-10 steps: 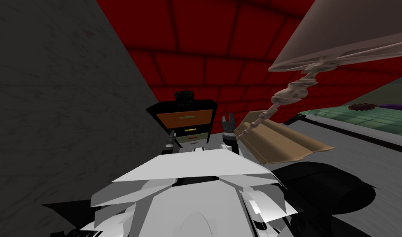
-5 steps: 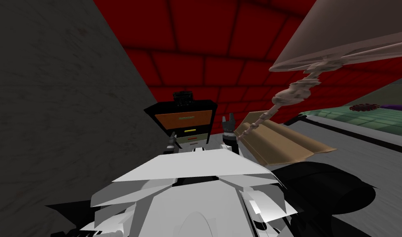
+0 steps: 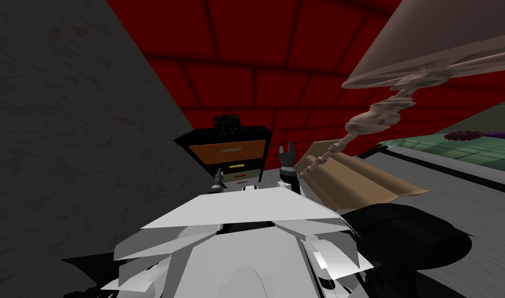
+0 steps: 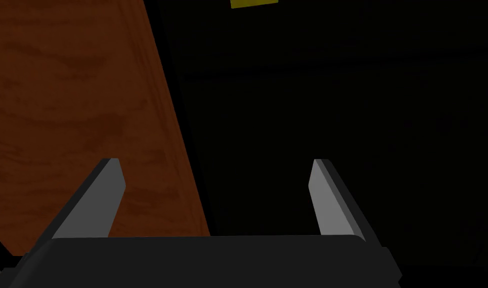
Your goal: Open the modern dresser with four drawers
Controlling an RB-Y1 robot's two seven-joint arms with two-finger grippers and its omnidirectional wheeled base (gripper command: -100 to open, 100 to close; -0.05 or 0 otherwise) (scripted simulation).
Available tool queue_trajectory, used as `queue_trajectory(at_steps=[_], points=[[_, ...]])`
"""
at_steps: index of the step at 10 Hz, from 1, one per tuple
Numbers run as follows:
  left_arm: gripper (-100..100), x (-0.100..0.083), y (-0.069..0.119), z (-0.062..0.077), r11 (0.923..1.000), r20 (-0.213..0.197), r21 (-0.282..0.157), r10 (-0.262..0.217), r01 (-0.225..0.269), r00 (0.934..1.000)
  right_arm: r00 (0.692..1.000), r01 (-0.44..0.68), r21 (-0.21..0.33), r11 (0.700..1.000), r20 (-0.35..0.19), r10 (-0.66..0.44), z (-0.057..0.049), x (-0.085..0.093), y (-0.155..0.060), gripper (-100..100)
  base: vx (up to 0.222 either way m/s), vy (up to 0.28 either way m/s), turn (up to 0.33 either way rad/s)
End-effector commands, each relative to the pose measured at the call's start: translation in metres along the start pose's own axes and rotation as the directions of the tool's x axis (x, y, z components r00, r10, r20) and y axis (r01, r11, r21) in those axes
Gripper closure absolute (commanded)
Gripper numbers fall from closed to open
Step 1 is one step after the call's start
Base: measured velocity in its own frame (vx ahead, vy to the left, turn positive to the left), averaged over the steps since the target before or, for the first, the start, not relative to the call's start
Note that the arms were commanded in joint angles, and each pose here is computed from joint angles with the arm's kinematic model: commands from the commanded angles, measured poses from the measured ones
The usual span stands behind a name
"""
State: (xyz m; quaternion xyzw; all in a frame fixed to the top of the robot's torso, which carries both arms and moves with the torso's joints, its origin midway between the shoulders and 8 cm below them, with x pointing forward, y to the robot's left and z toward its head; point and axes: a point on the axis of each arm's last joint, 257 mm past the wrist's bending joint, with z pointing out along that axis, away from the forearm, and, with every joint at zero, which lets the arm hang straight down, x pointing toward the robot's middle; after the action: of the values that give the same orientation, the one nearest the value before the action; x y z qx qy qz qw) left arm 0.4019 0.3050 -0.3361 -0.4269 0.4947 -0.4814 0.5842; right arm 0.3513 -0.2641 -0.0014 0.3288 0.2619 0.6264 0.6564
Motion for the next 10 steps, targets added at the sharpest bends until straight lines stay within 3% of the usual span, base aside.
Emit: queue_trajectory(at_steps=[1,4,7,8,10], points=[[-100,0.012,0.016,-0.005,0.999,0.014,-0.026,-0.035,0.036,0.9993,1.0,0.0,0.0,1.0,0.0,0.0,0.0,0.0,0.0,0,0.059,-0.044,0.004],[-100,0.033,0.028,-0.011,0.9947,0.033,-0.049,-0.089,0.09,0.9955,1.0,0.0,0.0,1.0,0.0,0.0,0.0,0.0,0.0,0,0.04,-0.038,0.004],[-100,0.058,0.032,-0.014,0.9864,0.053,-0.059,-0.15,0.153,0.9872,1.0,0.0,0.0,1.0,0.0,0.0,0.0,0.0,0.0,0,0.02,-0.014,0.002],[-100,0.054,0.03,-0.015,0.9883,0.05,-0.057,-0.139,0.141,0.9891,1.0,0.0,0.0,1.0,0.0,0.0,0.0,0.0,0.0,0,0.006,-0.006,0.0],[-100,0.055,0.025,0.002,0.9881,0.048,-0.058,-0.14,0.143,0.989,1.0,0.0,0.0,1.0,0.0,0.0,0.0,0.0,0.0,0,0.037,0.001,0.01]])
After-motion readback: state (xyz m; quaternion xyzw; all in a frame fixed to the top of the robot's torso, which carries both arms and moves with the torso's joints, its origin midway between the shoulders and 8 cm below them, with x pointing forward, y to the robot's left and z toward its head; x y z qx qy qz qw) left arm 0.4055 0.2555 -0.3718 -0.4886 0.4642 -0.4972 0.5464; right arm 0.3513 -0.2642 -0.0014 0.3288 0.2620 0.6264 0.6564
